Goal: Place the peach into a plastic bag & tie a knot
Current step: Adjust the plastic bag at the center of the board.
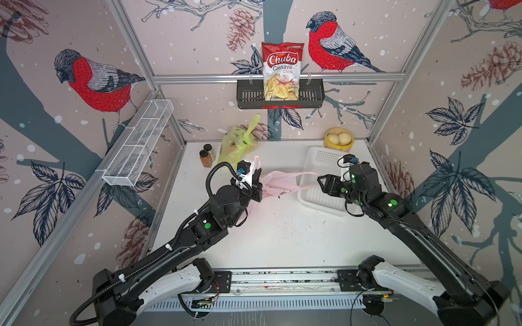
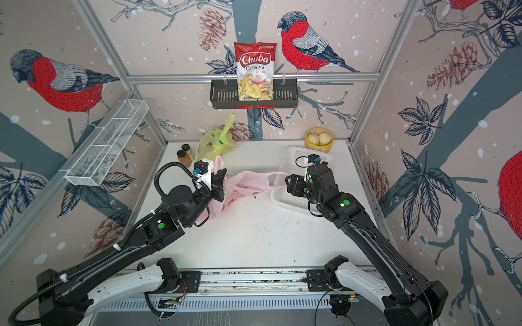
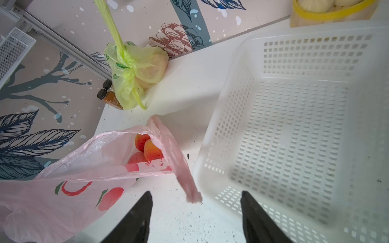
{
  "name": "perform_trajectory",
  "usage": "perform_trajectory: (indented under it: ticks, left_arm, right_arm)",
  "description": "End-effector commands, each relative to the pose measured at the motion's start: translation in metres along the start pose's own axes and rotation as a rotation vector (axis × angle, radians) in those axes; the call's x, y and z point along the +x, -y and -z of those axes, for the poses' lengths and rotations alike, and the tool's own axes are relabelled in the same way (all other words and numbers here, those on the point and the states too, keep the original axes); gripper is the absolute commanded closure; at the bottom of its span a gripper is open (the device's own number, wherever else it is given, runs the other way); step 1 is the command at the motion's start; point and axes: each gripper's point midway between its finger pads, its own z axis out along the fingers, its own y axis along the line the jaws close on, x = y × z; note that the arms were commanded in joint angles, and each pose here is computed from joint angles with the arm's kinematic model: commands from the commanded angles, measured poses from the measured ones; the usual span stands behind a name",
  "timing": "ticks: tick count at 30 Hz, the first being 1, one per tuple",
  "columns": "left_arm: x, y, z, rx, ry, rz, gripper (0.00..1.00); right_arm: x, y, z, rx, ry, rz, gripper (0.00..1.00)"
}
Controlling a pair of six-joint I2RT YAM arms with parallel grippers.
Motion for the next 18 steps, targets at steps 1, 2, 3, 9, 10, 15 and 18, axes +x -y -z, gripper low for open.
perform_trajectory:
  ticks: [1, 2, 3, 9, 10, 15, 18]
  left_arm:
    - [-0.003, 0.0, 0.001, 0.006, 0.011, 0.023, 1.0]
    - [-0.004, 0.0, 0.001, 0.006, 0.013, 0.023, 1.0]
    - [-0.004, 0.0, 0.001, 0.006, 0.012, 0.024, 1.0]
    - [-0.006, -0.002, 0.003, -0.002, 0.009, 0.021, 1.0]
    - [-0.009, -0.004, 0.005, -0.009, 0.009, 0.021, 1.0]
    - [-0.051, -0.019, 0.026, -0.047, 0.056, 0.019, 1.0]
    - [-0.072, -0.022, 0.037, -0.019, 0.065, 0.015, 1.0]
  right_arm:
    - [-0.005, -0.011, -0.006, -0.055, 0.009, 0.012, 0.38]
    - [-0.004, -0.011, -0.009, -0.056, 0.0, 0.014, 0.42]
    - [-0.003, -0.011, -0.012, -0.055, -0.006, 0.015, 0.47]
    - [-0.013, -0.024, -0.017, -0.103, 0.012, 0.024, 0.86]
    - [-0.018, -0.031, -0.015, -0.125, 0.021, 0.033, 0.92]
    - [-0.051, -0.109, 0.023, -0.333, 0.068, 0.136, 1.0]
    - [-0.074, -0.161, 0.069, -0.467, 0.13, 0.203, 1.0]
